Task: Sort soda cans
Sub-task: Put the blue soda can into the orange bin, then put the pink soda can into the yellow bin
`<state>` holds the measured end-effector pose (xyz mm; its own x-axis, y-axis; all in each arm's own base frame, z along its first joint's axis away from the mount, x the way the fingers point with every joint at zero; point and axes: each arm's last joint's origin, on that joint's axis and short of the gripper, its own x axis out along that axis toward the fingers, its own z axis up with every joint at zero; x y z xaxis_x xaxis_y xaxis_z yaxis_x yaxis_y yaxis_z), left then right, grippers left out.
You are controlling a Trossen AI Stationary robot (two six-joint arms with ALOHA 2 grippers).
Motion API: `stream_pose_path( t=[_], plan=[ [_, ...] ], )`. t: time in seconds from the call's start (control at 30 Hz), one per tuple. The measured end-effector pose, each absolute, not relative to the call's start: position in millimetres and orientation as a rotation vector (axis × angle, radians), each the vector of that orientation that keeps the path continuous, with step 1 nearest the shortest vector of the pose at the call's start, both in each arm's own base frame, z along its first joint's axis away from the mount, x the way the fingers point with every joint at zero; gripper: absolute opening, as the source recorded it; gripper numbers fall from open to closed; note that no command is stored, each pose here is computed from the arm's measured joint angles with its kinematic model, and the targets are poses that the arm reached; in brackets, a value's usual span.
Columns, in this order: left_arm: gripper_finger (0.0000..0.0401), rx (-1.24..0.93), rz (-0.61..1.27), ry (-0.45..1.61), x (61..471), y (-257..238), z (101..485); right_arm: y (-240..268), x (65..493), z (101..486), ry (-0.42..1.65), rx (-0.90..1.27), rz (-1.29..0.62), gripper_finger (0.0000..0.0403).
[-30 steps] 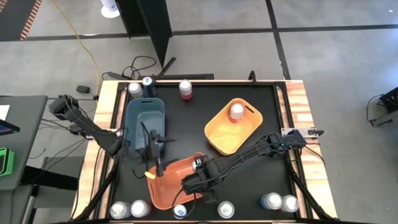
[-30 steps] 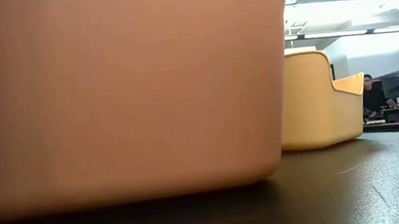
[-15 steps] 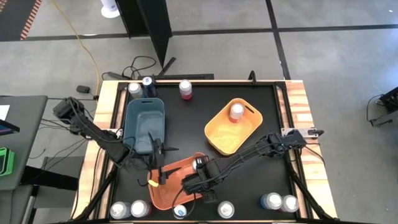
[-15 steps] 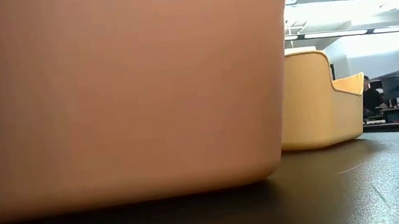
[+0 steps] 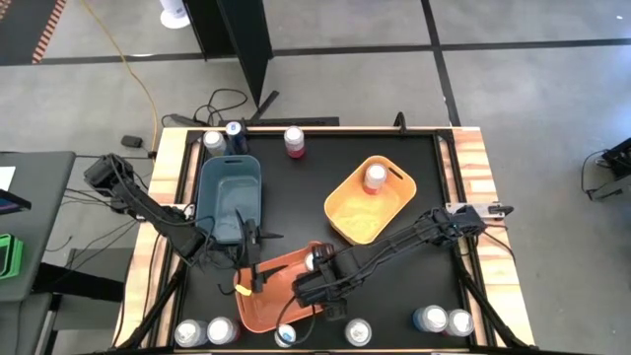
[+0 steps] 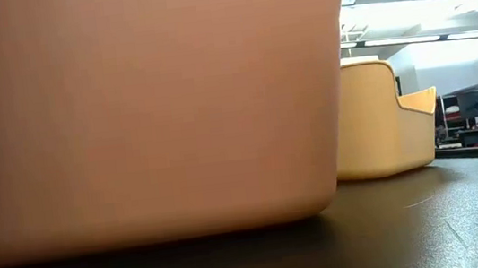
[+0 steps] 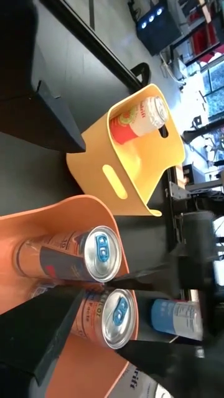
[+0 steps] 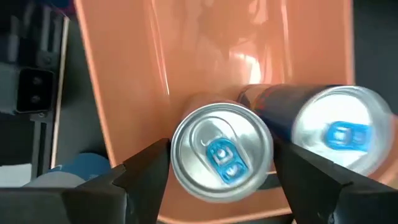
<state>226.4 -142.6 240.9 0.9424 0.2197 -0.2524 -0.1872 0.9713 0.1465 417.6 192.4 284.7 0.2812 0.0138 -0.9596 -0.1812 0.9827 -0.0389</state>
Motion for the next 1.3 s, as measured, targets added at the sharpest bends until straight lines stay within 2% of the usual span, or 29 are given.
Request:
stream_pose_path(
  t=[0.33,0.47,0.63,0.8,0.97,1.3],
  plan=[
    [0.0359,0.11,0.21,0.27,226,-142,241,196,394,337,1.101,-0.237,0.211,0.0297],
    [0.0359,0.089,0.218,0.264,227,-141,242,185,383,360,1.019,-0.344,0.123,0.0294],
    [0.0359,0.091,0.218,0.266,227,-140,242,159,384,378,0.925,-0.332,0.033,0.0285],
    [0.0359,0.098,0.217,0.267,227,-140,242,136,393,364,0.846,-0.334,0.019,0.0282],
    [0.0359,0.11,0.216,0.268,227,-140,242,98,388,340,0.691,-0.243,-0.034,0.0282],
    [0.0359,0.114,0.303,0.249,229,-130,246,62,283,316,0.488,-0.075,-0.095,0.0281]
  ],
)
